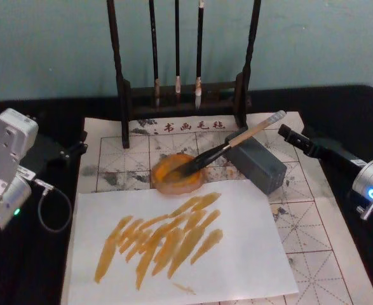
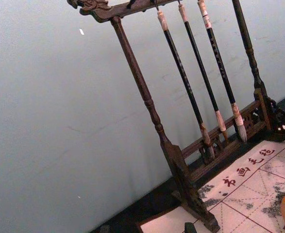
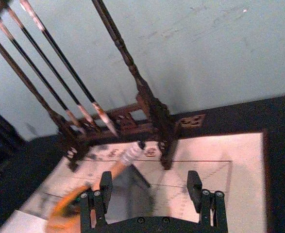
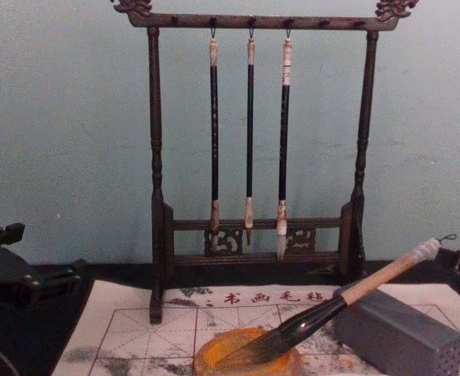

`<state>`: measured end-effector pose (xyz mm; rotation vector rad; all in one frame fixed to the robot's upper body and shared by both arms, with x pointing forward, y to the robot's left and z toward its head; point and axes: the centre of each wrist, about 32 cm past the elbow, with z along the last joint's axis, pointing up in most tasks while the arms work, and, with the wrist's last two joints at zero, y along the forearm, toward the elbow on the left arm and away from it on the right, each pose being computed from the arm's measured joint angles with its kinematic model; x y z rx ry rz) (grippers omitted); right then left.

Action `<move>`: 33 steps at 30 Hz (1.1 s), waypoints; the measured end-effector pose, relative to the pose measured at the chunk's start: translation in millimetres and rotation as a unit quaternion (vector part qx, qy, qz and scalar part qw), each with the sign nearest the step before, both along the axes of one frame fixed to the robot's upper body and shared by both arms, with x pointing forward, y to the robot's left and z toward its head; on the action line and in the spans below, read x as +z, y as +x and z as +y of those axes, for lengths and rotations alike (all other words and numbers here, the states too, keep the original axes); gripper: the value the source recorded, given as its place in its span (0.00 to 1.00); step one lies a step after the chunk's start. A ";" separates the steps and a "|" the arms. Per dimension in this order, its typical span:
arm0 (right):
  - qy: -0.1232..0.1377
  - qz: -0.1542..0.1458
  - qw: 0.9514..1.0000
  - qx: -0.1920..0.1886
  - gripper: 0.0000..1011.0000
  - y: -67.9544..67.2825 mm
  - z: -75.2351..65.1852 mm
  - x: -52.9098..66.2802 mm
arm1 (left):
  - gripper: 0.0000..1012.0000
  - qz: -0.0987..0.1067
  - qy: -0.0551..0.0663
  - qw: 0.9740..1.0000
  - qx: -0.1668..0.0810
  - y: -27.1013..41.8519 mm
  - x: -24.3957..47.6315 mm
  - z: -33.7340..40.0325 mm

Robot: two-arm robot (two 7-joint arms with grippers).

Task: Pick up the brush from the inkstone, write on the paper, then place the brush back to its original position.

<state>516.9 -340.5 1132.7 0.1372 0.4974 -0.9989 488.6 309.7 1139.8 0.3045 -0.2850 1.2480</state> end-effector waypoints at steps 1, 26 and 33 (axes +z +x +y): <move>-0.010 -0.003 1.000 -0.002 0.99 -0.2 -0.1 -0.3 | 0.99 0.000 0.000 1.000 0.000 0.0 0.0 0.0; -0.154 -0.085 0.981 -0.084 0.99 9.9 26.4 -27.5 | 0.99 0.000 0.000 1.000 0.000 0.0 0.0 0.0; -0.152 -0.083 0.982 -0.081 0.99 9.4 25.5 -26.8 | 0.99 0.000 0.000 1.000 0.000 0.0 0.0 0.0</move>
